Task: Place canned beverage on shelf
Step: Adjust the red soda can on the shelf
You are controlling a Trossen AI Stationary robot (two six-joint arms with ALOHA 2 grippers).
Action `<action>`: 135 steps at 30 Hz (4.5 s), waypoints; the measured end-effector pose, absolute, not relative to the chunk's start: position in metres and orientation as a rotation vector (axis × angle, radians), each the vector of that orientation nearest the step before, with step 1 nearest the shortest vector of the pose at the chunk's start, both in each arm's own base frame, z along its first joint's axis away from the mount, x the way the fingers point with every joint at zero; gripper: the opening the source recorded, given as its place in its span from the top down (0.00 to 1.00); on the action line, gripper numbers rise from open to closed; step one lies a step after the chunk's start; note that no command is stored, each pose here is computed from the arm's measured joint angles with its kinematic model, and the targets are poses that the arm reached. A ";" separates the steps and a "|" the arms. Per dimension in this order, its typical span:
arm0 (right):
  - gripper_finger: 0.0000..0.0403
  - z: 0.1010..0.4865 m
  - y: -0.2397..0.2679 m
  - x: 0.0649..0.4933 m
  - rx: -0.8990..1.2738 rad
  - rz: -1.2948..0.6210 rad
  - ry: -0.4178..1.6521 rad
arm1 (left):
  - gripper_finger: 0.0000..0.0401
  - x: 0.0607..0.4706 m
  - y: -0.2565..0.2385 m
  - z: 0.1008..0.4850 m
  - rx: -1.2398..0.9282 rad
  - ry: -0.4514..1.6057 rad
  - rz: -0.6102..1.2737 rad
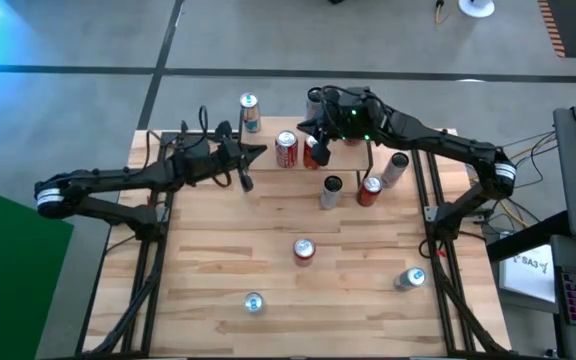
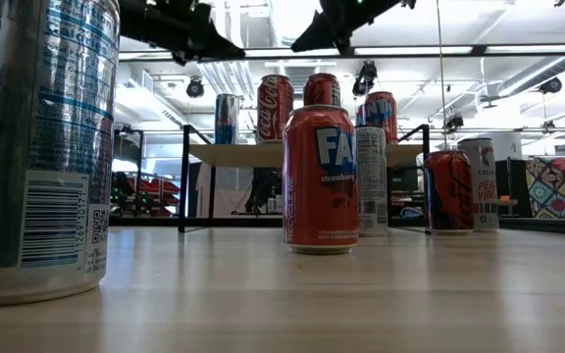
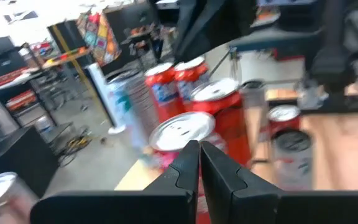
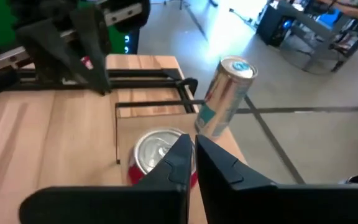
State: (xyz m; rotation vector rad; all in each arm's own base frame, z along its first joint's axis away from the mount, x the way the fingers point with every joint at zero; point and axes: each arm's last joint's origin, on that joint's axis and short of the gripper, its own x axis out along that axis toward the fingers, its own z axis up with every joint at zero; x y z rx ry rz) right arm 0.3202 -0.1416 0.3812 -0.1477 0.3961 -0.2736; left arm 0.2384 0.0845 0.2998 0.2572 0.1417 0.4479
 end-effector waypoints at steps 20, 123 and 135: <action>0.97 0.369 -0.150 0.334 -0.177 -0.177 0.442 | 1.00 0.253 0.122 0.294 0.275 0.169 0.491; 0.97 0.354 -0.151 0.344 -0.219 -0.227 0.501 | 1.00 0.274 0.134 0.296 0.349 0.100 0.473; 0.97 0.352 -0.150 0.342 -0.189 -0.217 0.534 | 1.00 0.282 0.139 0.290 0.361 0.157 0.464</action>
